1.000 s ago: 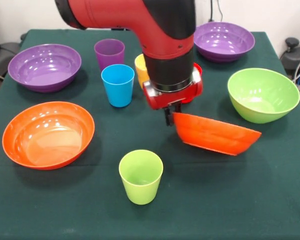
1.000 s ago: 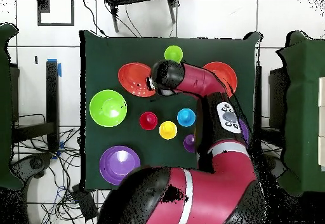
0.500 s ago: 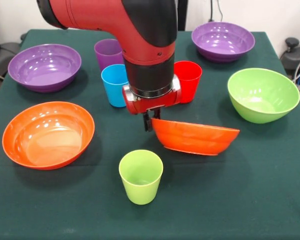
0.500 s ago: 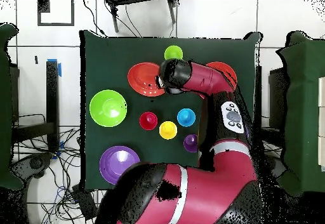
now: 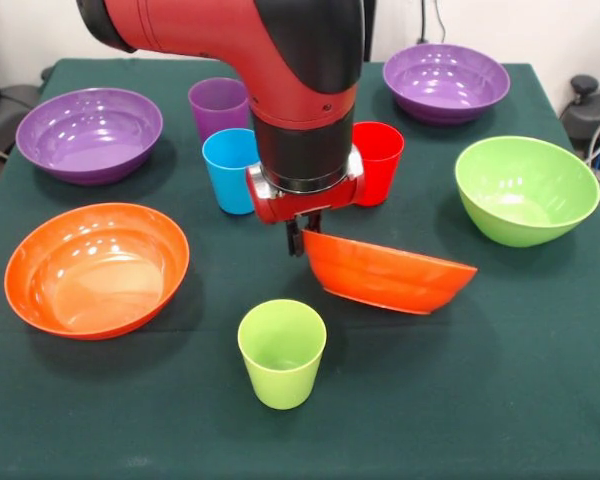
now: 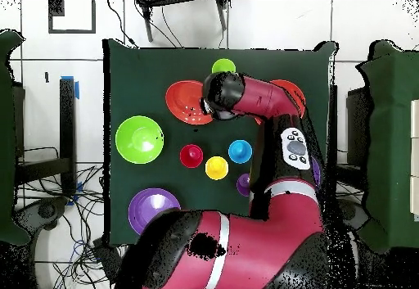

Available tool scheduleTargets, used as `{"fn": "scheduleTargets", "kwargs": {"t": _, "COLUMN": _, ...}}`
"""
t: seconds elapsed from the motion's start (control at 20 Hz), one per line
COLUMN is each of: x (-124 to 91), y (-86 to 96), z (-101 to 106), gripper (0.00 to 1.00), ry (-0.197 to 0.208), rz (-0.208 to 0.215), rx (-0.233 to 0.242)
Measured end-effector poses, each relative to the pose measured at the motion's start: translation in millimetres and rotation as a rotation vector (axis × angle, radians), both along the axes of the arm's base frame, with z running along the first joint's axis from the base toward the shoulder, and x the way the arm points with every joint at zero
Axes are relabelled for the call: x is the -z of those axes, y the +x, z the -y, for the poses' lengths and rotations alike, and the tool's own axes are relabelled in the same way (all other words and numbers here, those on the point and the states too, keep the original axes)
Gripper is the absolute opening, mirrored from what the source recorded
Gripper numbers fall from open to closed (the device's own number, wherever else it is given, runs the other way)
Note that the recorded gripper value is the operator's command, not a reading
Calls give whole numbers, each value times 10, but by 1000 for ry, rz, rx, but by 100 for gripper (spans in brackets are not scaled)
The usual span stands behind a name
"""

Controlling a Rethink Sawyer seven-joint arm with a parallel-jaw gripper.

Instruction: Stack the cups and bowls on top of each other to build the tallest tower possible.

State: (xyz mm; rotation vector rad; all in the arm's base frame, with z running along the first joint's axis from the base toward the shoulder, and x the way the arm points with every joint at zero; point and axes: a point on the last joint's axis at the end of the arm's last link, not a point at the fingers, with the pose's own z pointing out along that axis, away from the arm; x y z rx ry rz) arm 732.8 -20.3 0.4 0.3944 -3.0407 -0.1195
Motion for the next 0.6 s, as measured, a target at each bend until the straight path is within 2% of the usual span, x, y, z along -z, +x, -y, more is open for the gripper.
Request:
{"fn": "scheduleTargets", "kwargs": {"t": 0.4, "x": -26, "y": -54, "z": 6, "gripper": 0, "ry": 11, "rz": -70, "rx": -3}}
{"fn": "scheduleTargets", "kwargs": {"t": 0.6, "x": -40, "y": -118, "z": 23, "gripper": 0, "ry": 16, "rz": -119, "rx": -3}}
